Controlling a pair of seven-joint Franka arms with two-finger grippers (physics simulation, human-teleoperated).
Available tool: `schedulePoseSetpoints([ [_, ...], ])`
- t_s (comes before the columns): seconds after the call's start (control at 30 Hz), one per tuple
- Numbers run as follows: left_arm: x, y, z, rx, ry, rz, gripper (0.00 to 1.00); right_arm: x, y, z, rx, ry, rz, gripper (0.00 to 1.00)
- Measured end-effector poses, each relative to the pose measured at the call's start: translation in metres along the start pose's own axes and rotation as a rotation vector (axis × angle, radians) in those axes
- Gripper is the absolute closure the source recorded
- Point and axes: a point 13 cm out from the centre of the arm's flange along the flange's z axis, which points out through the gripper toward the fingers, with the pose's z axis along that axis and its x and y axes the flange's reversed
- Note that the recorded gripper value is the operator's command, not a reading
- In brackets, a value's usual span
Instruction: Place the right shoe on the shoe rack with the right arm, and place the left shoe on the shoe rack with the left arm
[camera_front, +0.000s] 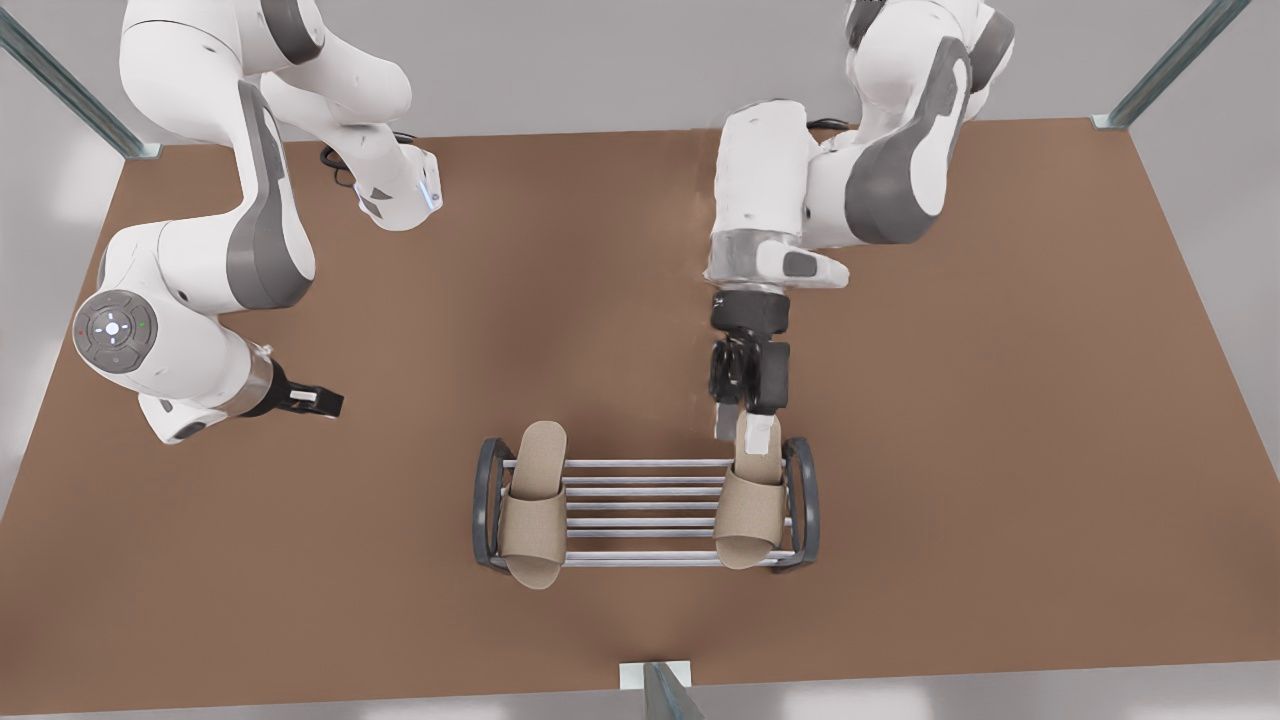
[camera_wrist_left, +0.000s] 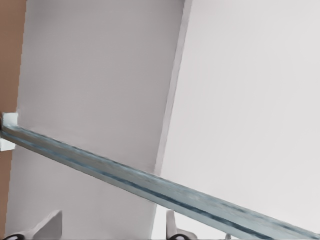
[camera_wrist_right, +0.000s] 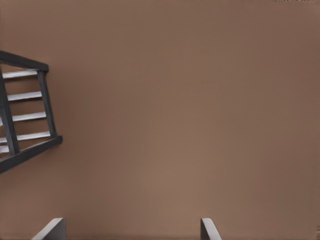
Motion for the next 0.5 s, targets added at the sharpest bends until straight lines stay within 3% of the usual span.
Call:
schedulePoseSetpoints([
  [0.07, -0.135, -0.007, 0.029, -0.271, -0.224, -0.043, 0.0, 0.0, 0.0, 0.0, 0.0, 0.0, -0.014, 0.0],
  [0.17, -0.209, 0.03, -0.005, -0.621, -0.252, 0.136, 0.0, 0.0, 0.0, 0.0, 0.0, 0.001, -0.031, 0.0],
  [0.3, -0.246, 0.079, -0.074, -0.917, -0.099, 0.451, 0.0, 0.001, 0.003, 0.001, -0.003, 0.003, -0.054, 0.0],
  [0.5, -0.256, 0.109, -0.1, -1.081, 0.163, 0.861, 0.0, 0.003, 0.008, 0.001, 0.0, 0.003, -0.085, 0.0],
])
